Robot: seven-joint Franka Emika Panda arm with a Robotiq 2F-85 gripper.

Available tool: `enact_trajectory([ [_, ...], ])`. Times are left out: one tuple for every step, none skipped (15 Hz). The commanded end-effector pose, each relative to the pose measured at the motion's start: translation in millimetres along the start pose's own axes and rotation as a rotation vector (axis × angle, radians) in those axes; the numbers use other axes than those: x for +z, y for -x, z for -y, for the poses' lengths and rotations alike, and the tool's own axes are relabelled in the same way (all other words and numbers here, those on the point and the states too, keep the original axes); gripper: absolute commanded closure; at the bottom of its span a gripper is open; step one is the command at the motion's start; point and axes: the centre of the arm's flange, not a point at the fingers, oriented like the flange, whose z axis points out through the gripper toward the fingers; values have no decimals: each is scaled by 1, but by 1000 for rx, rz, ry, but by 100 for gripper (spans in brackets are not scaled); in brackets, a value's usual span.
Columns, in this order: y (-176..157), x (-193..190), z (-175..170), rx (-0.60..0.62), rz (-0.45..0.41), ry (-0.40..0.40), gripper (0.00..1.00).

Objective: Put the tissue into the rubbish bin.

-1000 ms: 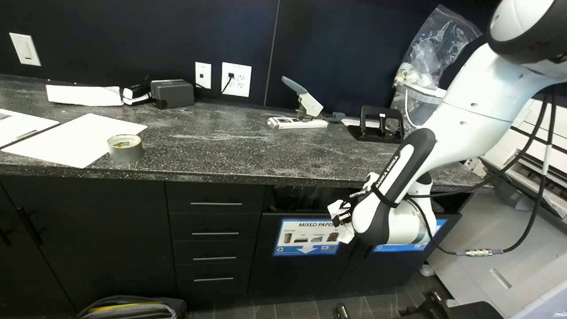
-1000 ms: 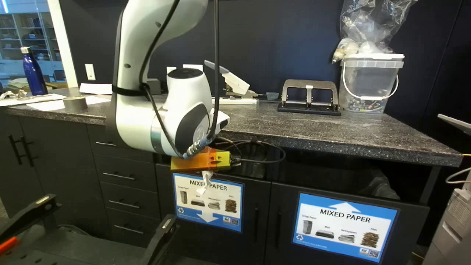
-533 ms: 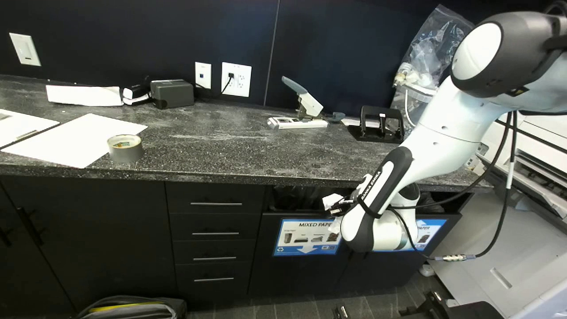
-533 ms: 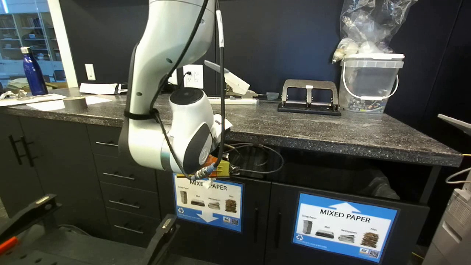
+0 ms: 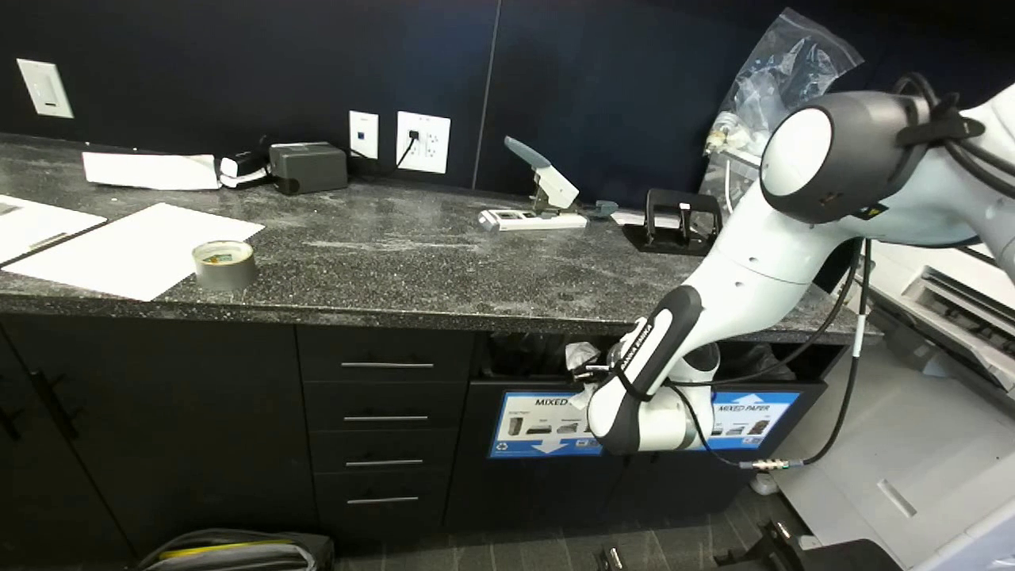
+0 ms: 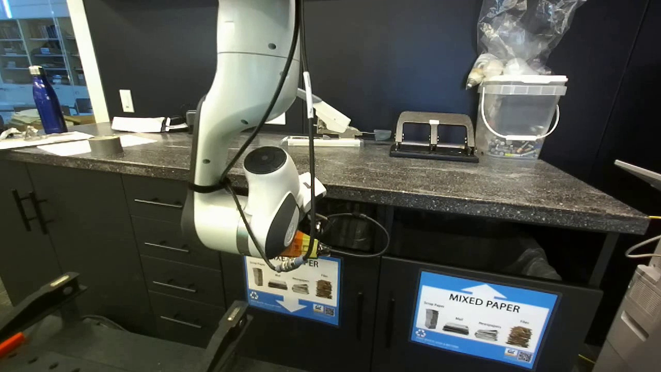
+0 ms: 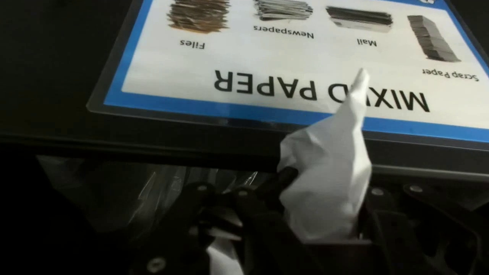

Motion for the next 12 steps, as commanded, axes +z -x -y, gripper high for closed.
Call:
enact_trajectory([
  [-8, 26, 0, 30, -81, 21, 87],
  [-9, 28, 0, 36, -90, 26, 87],
  [-10, 30, -1, 41, -96, 28, 87],
  [-11, 31, -1, 46, -103, 31, 87],
  [-12, 32, -1, 51, -111, 36, 87],
  [-13, 33, -2, 55, -118, 40, 87],
  [-14, 34, -2, 59, -127, 46, 88],
  [-15, 34, -2, 63, -134, 46, 88],
  [-16, 34, -2, 66, -142, 49, 88],
  [-18, 34, -2, 69, -150, 53, 88],
  [-19, 34, -1, 70, -158, 55, 88],
  [-21, 35, -1, 70, -165, 57, 88],
])
